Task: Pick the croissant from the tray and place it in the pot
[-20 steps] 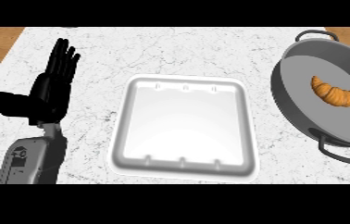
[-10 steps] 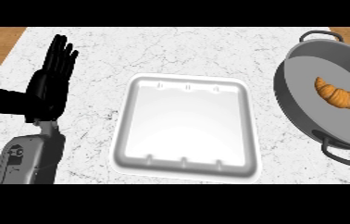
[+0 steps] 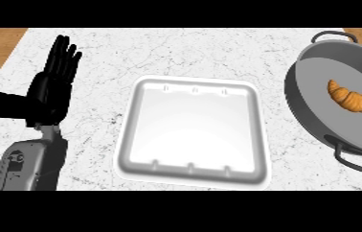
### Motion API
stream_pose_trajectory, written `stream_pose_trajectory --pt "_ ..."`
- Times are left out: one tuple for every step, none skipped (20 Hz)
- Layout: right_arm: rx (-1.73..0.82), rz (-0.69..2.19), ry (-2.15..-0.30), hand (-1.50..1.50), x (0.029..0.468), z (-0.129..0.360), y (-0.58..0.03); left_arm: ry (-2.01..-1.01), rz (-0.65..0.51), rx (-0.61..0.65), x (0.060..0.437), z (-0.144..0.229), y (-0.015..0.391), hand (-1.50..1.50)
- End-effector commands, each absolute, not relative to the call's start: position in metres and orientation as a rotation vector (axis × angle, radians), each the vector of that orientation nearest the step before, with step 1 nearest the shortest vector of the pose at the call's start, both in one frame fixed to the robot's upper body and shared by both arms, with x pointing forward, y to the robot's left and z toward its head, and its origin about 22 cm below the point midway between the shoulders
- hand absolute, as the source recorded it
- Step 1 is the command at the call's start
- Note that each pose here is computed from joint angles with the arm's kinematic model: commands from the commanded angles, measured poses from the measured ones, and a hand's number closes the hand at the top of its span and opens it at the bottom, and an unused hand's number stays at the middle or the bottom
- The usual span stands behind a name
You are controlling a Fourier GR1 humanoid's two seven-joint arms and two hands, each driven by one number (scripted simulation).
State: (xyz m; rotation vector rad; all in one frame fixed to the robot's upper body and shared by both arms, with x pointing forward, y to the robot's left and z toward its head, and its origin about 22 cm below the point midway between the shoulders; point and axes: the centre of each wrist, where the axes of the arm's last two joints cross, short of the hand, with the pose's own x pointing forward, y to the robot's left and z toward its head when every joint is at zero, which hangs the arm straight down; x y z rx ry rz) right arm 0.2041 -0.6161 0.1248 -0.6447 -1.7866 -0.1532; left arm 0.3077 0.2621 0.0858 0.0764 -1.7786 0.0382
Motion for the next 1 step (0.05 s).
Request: stream_pose_trajectory --pt "-0.635 -0.142 -1.831 -1.50 0.1849 0.1295 -0.6263 -1.774 0.029 0.073 0.3021 0.0773 0.2525 0.00"
